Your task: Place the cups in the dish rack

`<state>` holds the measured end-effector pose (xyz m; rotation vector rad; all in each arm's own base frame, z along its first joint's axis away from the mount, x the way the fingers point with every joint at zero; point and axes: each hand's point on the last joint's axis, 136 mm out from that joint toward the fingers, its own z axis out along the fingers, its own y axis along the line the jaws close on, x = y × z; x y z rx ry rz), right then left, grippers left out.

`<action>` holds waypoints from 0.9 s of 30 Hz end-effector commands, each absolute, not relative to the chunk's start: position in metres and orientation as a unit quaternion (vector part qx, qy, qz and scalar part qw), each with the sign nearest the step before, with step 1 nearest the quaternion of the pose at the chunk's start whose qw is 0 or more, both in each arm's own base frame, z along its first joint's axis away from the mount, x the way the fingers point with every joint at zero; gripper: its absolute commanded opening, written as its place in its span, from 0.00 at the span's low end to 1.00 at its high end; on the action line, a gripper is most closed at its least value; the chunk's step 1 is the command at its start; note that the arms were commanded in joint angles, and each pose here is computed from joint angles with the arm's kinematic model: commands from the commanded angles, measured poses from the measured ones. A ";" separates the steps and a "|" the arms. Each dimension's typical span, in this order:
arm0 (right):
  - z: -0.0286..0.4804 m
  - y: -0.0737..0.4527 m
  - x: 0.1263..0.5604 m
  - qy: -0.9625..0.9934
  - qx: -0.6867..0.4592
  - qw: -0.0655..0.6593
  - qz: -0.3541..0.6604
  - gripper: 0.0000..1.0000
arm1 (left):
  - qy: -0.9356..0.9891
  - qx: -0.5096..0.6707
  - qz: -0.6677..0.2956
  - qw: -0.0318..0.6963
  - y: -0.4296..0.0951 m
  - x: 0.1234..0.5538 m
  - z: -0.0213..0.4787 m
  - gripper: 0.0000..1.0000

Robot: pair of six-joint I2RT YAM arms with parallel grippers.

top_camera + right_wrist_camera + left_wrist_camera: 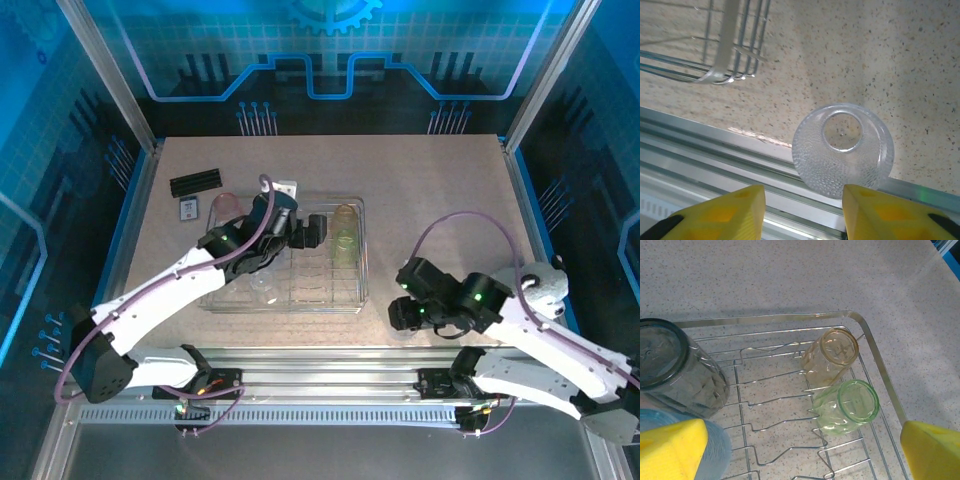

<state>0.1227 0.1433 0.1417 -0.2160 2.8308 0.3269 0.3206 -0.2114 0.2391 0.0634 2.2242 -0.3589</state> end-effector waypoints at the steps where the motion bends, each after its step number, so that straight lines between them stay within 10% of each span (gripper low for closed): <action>1: 0.130 0.144 0.127 0.983 -0.068 0.146 0.084 0.44 | 0.880 -0.002 -0.160 0.447 -0.202 0.320 0.247 0.99; 27: 0.079 0.153 0.130 0.989 -0.104 0.102 0.005 0.25 | 0.883 -0.023 -0.160 0.440 -0.185 0.312 0.237 0.99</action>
